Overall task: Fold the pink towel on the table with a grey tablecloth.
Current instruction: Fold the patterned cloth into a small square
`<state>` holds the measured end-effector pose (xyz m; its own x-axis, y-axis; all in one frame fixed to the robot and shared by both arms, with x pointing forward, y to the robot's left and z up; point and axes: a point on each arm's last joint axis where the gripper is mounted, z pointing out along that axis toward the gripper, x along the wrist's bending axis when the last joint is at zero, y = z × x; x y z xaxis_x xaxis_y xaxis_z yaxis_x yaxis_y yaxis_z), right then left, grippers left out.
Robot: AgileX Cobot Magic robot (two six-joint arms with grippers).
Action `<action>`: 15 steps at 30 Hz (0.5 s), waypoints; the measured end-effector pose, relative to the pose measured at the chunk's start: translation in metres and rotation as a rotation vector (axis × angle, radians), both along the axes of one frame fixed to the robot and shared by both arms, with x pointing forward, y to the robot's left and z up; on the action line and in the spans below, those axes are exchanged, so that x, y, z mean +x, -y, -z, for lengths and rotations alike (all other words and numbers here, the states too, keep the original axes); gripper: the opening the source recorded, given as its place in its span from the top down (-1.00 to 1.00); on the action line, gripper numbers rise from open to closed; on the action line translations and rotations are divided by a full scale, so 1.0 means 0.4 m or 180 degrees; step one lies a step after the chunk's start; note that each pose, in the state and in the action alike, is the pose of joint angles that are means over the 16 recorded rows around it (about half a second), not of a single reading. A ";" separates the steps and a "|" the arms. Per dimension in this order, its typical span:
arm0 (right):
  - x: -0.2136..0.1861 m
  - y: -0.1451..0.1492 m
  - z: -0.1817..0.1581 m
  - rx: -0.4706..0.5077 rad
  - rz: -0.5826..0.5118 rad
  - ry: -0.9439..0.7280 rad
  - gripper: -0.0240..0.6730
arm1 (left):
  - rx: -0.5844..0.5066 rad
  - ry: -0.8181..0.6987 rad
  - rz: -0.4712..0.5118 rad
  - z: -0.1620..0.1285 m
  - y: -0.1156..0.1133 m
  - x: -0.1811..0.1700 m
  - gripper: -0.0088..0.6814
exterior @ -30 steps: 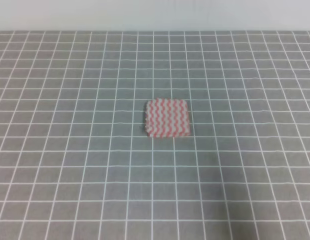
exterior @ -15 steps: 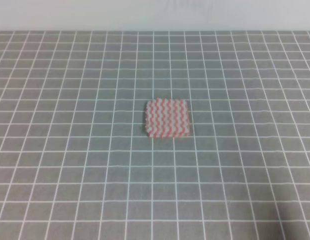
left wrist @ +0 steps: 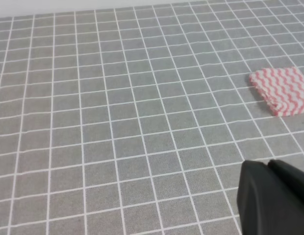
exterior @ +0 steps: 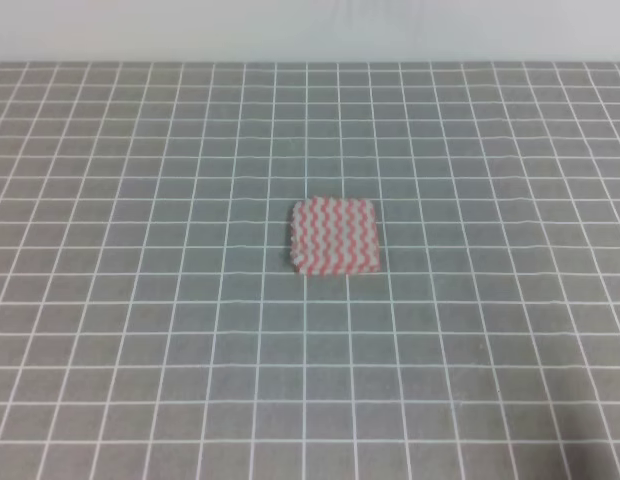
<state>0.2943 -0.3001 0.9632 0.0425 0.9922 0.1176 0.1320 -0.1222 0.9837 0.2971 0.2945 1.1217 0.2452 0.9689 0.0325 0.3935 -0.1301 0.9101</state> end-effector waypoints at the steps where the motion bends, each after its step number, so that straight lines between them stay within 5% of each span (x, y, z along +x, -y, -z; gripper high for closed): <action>1: -0.001 -0.001 0.002 0.0002 -0.0027 -0.0024 0.98 | 0.0002 0.0000 0.0000 0.000 0.000 0.001 0.98; 15: -0.004 -0.013 0.020 0.0064 -0.0283 -0.0234 0.98 | -0.0002 -0.0002 -0.0002 0.000 -0.001 -0.001 0.98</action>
